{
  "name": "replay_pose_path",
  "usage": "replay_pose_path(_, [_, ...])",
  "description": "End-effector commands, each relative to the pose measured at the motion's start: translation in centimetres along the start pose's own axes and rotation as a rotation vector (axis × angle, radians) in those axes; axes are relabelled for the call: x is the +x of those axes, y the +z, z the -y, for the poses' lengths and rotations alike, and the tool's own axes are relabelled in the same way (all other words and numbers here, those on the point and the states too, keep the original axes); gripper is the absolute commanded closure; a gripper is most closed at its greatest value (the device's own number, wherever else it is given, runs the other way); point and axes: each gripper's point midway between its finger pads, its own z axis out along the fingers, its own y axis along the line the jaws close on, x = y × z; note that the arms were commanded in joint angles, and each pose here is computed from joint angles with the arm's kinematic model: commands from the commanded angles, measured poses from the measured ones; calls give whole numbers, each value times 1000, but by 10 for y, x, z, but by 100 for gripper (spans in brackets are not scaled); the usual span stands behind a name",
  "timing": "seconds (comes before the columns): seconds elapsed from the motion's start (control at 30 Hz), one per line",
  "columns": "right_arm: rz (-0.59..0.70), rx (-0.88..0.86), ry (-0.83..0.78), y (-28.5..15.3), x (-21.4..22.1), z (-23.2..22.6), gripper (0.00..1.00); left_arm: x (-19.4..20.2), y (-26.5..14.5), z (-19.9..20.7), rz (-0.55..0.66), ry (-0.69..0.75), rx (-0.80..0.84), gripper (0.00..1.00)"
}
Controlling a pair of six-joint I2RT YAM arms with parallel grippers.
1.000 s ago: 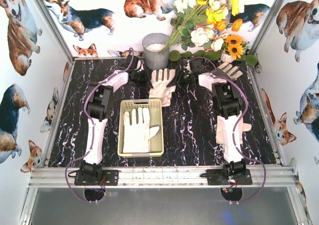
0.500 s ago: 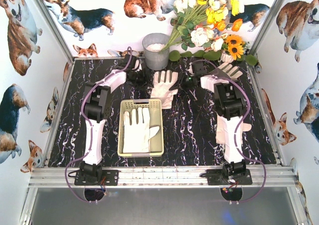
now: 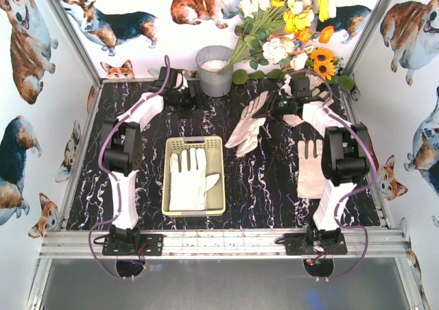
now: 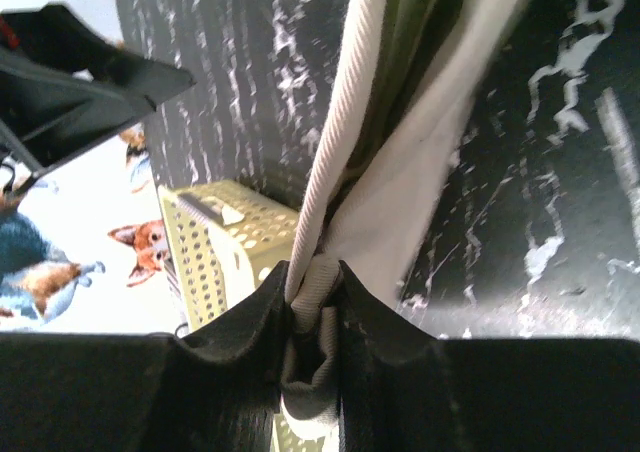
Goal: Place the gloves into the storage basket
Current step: Pick up the glove from the center of the board, then place the glove in the bin.
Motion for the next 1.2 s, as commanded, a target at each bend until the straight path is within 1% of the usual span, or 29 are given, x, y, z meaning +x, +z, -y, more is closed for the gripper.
replay_pose_path(0.0, [-22,-94,-136,-42,15,-52,100,-5,-23,44,16,-1,177,21])
replay_pose_path(0.17, [-21,-197,-207,-80,24,-100,100,-8,-47,89,36,6,389,16])
replay_pose_path(0.3, [-16,-334,-254,-104,26,-144,100,-5,-71,122,35,-4,564,13])
replay_pose_path(0.47, [40,-494,-317,-128,15,-197,100,-3,-108,162,14,3,762,7])
replay_pose_path(0.57, [80,-595,-363,-139,4,-228,100,-1,-130,187,0,13,886,6])
replay_pose_path(0.7, [110,-700,-408,-150,-3,-261,100,8,-145,204,-40,14,959,6])
replay_pose_path(0.8, [120,-773,-418,-157,-6,-280,100,15,-147,213,-68,31,974,5])
replay_pose_path(0.9, [102,-808,-427,-158,-5,-291,100,18,-150,220,-82,39,991,5])
replay_pose_path(1.07, [89,-790,-440,-151,-4,-288,100,21,-173,240,-80,51,1100,5])
replay_pose_path(1.17, [83,-762,-428,-145,-3,-281,100,21,-178,244,-76,50,1124,7])
